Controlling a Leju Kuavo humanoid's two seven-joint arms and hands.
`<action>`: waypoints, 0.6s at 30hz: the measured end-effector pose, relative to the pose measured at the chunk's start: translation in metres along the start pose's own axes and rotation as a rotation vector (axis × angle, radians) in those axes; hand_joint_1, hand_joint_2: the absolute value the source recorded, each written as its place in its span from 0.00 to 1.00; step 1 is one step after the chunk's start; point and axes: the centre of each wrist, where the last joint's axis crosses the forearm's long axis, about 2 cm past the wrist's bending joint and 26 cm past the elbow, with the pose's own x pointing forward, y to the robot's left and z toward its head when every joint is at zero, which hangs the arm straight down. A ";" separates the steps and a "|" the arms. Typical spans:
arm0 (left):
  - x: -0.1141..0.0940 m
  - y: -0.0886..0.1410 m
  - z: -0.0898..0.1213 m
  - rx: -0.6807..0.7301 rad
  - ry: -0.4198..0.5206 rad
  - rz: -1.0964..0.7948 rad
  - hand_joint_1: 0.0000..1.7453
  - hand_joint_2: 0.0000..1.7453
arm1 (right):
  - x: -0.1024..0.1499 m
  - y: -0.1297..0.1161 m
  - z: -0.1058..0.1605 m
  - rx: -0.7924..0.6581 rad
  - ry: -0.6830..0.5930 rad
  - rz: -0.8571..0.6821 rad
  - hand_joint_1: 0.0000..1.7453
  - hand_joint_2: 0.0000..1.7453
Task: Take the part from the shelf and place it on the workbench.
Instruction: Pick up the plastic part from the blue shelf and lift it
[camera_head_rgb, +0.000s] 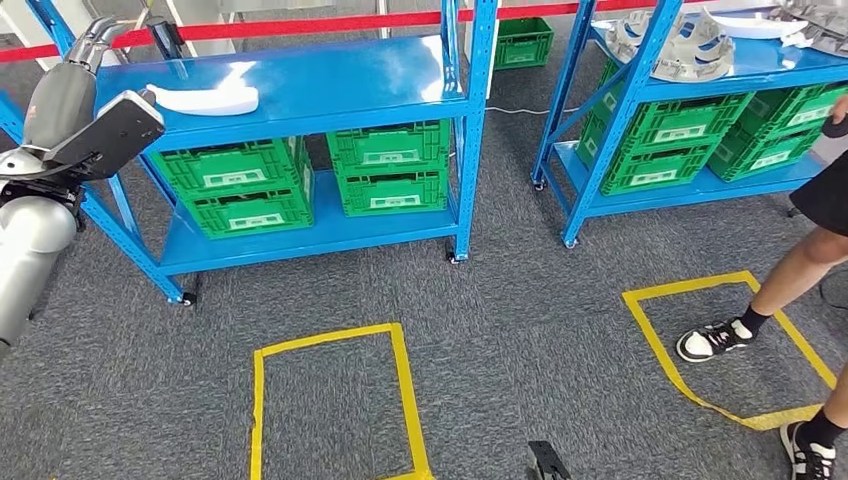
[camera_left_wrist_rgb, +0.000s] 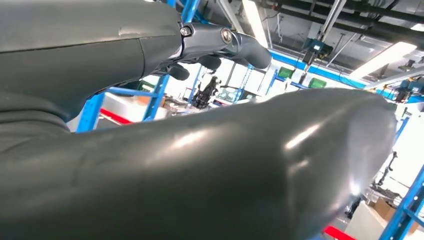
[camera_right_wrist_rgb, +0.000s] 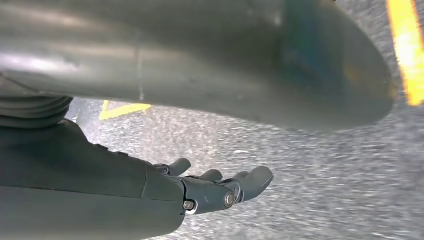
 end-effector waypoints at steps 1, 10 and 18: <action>0.000 -0.002 0.000 -0.004 0.001 0.003 0.00 0.00 | -0.001 0.000 0.000 0.000 0.004 0.000 0.00 0.00; 0.006 0.003 -0.005 0.015 -0.014 -0.004 0.00 0.00 | 0.007 -0.002 0.000 -0.004 -0.011 0.002 0.00 0.00; -0.001 0.010 0.000 0.010 0.009 -0.021 0.00 0.00 | 0.007 -0.006 0.000 -0.011 -0.010 0.020 0.00 0.00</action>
